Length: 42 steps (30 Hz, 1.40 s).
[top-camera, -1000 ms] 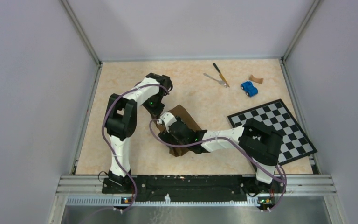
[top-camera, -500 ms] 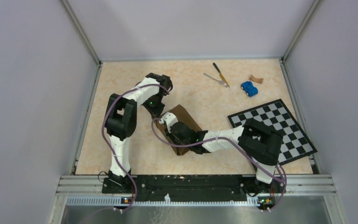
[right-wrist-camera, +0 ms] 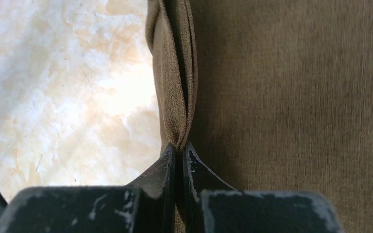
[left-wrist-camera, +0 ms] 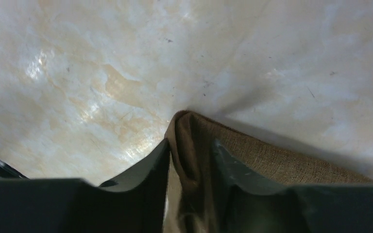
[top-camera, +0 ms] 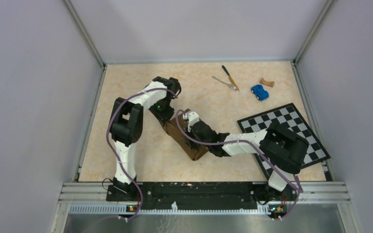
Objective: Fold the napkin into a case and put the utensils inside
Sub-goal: Fold the lower triangle-folded napkin at the center of the board.
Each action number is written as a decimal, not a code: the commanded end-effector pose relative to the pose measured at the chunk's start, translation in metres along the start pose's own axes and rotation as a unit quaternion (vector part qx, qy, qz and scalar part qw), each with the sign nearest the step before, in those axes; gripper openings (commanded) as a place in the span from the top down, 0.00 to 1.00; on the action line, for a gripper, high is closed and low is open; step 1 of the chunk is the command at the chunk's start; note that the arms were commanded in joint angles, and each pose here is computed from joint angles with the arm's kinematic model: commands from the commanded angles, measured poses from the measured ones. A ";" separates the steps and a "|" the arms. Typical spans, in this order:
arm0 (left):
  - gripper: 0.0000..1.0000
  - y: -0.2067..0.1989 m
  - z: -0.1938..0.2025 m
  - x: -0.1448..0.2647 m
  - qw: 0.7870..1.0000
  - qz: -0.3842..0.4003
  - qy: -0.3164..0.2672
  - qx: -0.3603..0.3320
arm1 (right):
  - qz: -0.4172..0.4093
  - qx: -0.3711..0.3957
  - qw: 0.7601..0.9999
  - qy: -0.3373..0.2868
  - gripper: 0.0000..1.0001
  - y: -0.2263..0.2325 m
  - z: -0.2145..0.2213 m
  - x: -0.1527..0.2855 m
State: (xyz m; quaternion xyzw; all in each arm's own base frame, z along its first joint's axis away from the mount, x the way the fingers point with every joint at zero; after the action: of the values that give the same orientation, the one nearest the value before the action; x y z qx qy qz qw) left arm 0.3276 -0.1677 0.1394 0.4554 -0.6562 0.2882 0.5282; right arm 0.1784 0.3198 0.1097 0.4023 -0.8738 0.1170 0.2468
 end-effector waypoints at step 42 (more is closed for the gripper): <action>0.56 0.077 -0.018 0.014 0.774 0.591 0.114 -0.199 | 0.021 -0.268 0.961 0.071 1.00 -0.047 0.034 0.018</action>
State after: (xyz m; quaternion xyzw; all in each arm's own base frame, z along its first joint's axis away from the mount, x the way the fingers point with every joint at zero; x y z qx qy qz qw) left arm 0.2603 -0.1190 0.1583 -0.1134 -0.7785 0.4406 0.4324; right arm 0.1888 0.2692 0.0908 0.3144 -0.8566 -0.0798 0.4012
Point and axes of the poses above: each gripper's point midway between its finger pads, its own x axis back along the fingers, its own y axis along the line the jaws close on, z = x × y, the point moved 10 cm from there along x, back along the fingers, and after that the axes turned 14 degrees about x, right-handed, at the moved point
